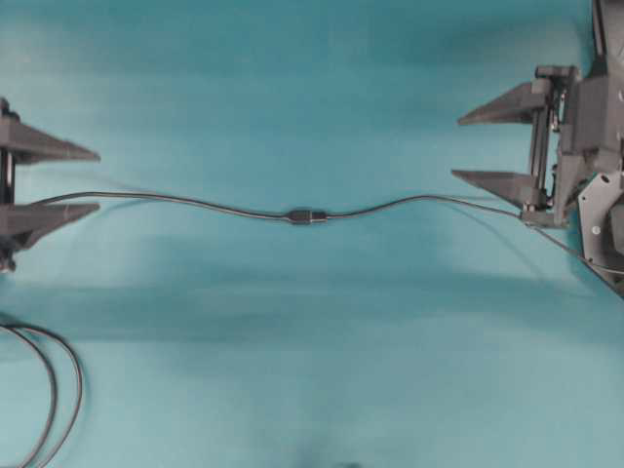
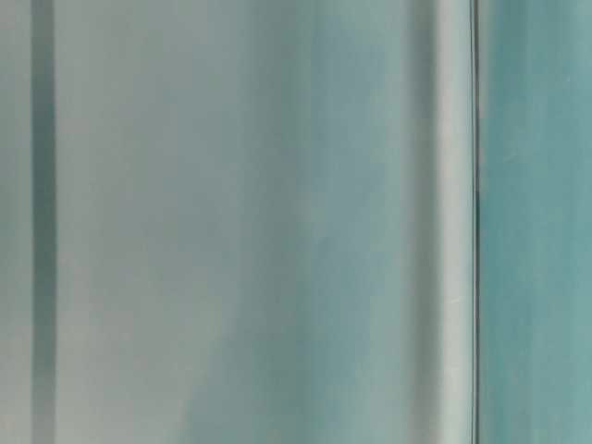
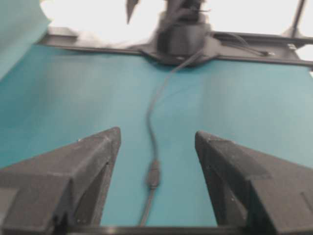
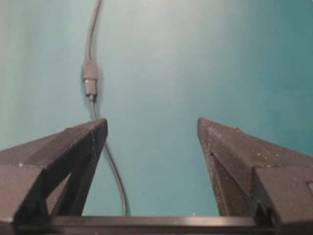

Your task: Insert the USB using both arms.

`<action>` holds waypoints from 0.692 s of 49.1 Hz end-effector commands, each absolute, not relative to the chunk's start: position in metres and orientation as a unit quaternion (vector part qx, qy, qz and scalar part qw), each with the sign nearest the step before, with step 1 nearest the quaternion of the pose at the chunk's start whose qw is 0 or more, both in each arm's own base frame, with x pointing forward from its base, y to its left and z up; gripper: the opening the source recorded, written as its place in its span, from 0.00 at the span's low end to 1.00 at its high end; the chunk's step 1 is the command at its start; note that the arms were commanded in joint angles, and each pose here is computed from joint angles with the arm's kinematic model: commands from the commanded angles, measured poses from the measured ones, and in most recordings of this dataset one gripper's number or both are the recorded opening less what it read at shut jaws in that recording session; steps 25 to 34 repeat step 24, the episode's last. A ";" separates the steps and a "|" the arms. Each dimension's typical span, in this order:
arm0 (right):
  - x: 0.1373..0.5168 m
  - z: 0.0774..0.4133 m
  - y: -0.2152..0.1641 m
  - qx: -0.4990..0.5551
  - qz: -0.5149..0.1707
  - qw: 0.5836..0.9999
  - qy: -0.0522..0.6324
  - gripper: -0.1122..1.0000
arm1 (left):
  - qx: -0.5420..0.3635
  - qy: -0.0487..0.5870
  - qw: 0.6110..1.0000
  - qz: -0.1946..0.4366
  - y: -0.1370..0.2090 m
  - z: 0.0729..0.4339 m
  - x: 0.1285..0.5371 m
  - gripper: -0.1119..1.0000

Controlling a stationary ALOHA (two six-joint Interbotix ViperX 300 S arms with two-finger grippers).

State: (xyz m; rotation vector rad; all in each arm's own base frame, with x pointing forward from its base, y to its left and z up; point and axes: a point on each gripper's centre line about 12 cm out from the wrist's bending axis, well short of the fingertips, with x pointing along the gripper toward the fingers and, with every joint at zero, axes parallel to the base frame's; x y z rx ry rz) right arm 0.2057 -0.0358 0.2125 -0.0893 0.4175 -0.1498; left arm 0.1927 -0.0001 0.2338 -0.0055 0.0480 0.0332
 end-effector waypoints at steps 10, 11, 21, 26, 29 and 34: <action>0.197 0.211 -0.033 -0.072 -0.065 0.976 0.198 0.82 | 0.006 0.021 1.000 0.006 -0.004 0.229 0.190 0.76; 0.196 0.210 -0.033 -0.072 -0.065 0.976 0.198 0.82 | 0.006 0.021 1.000 0.007 -0.004 0.228 0.190 0.76; 0.190 0.205 -0.031 -0.075 -0.060 0.976 0.197 0.82 | 0.001 0.026 1.000 0.007 -0.004 0.226 0.189 0.76; 0.187 0.202 -0.029 -0.070 -0.057 0.977 0.195 0.82 | 0.000 0.026 1.000 0.008 -0.004 0.225 0.189 0.76; 0.187 0.202 -0.029 -0.070 -0.057 0.977 0.195 0.82 | 0.000 0.026 1.000 0.008 -0.004 0.225 0.189 0.76; 0.187 0.202 -0.029 -0.070 -0.057 0.977 0.195 0.82 | 0.000 0.026 1.000 0.008 -0.004 0.225 0.189 0.76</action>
